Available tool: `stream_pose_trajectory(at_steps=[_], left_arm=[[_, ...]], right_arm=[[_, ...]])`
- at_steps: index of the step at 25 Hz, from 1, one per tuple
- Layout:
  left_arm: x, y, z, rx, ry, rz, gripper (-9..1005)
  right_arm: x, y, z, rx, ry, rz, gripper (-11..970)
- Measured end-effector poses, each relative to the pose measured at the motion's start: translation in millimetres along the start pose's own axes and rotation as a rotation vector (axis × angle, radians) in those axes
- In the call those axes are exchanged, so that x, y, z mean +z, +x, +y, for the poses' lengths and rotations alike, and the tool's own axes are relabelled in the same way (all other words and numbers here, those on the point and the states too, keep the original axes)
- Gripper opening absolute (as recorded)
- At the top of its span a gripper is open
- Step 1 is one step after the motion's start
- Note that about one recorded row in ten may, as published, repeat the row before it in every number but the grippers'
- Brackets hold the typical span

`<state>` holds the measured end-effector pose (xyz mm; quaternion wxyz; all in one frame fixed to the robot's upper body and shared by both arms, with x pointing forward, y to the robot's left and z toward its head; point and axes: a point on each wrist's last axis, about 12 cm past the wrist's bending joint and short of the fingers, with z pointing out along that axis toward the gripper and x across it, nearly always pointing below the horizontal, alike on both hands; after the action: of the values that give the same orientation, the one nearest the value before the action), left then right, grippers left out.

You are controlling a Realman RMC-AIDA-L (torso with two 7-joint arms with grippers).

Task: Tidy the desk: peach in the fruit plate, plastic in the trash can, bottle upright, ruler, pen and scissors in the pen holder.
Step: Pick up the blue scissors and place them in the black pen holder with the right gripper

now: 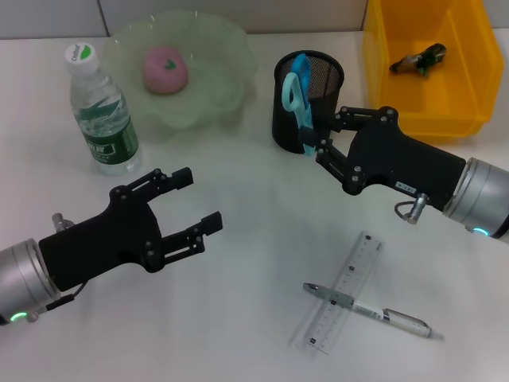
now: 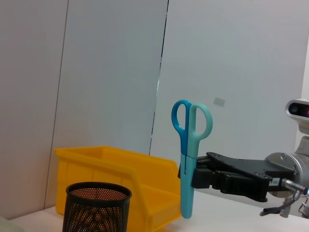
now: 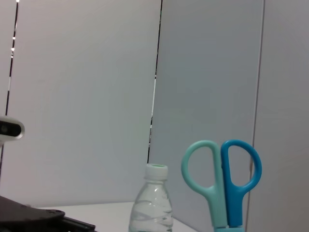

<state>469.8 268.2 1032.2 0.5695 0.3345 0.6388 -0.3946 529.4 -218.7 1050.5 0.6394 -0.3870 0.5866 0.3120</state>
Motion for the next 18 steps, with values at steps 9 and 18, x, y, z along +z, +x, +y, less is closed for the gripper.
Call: stream_pose_trajectory(at_steps=[9, 18], left_arm=[[0.8, -1.2, -0.8, -0.002, 0.005, -0.014, 799], [2.1, -1.4, -1.2, -0.008, 0.004, -0.023, 799]], right_arm=[[4.0, -0.7, -1.0, -0.146, 0.024, -0.012, 205], [8.3, 2.2, 1.4, -0.293, 0.028, 0.002, 205]])
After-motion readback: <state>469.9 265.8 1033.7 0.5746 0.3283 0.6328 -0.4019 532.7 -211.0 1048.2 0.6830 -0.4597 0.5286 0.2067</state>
